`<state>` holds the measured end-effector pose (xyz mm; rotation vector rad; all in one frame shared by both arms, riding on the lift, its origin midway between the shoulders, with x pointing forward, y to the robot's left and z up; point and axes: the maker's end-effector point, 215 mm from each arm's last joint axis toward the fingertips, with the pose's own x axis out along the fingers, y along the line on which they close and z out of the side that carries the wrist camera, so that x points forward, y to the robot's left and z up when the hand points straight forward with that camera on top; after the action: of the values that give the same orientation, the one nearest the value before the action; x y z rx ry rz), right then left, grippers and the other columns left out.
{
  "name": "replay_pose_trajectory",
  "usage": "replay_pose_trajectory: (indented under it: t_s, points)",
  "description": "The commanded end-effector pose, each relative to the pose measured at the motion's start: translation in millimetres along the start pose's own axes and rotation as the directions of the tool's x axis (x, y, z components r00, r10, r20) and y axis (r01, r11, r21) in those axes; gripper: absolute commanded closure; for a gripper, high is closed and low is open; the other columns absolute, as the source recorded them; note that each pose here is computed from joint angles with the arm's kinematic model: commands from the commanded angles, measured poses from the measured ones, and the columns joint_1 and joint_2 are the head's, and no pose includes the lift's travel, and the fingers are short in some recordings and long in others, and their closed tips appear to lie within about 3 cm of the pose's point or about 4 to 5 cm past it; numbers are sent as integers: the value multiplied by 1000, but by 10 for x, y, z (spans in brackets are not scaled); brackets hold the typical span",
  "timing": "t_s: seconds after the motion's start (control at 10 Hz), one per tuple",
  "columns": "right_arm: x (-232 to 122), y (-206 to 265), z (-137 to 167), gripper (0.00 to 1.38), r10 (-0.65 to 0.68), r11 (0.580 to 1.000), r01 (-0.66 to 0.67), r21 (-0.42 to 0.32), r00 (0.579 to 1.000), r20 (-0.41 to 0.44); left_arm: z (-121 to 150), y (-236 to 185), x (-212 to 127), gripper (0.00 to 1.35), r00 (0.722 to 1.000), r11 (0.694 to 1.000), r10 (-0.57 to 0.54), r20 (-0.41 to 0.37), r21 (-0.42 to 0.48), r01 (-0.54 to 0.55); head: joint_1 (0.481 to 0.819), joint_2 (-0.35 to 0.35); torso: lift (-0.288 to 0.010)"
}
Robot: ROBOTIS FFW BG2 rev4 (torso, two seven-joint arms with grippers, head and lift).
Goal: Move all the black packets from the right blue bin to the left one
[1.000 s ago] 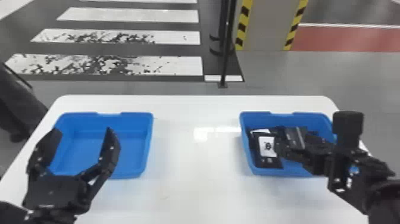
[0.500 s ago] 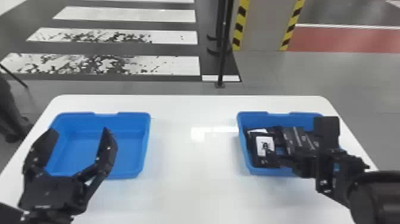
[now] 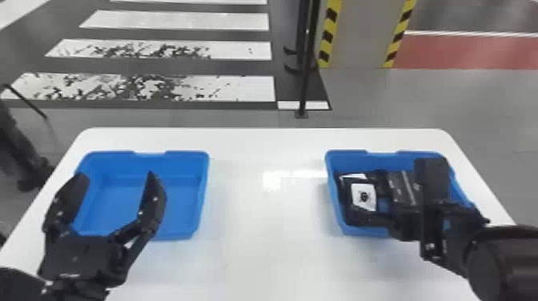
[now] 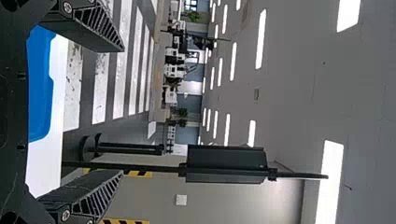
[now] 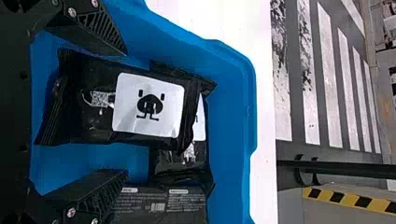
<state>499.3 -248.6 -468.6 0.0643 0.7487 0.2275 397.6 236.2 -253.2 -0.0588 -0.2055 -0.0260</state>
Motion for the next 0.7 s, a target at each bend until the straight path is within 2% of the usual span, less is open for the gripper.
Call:
replay_pose_trajectory:
  t_s: [0.0,0.2,0.5,0.6]
  points:
    - [32,40,-24,136,4,1000,-4,-3,1000,-17,-3,-3,0,104,1000,1000,-1,-1,0,1,695,-18,-140]
    - [75,68,-44,154,11,1000,-11,2,999,-40,-24,-5,-11,104,1000,1000,-3,-5,0,3,695,-11,-140]
    - [116,-19,-143,449,-10,1000,10,4,996,-88,-16,-8,-11,104,1000,1000,-8,-3,5,8,695,-8,-140]
    - [123,9,-191,858,5,1000,-3,19,995,-100,-16,-8,-11,104,1000,1000,-8,-3,5,8,695,-13,-140]
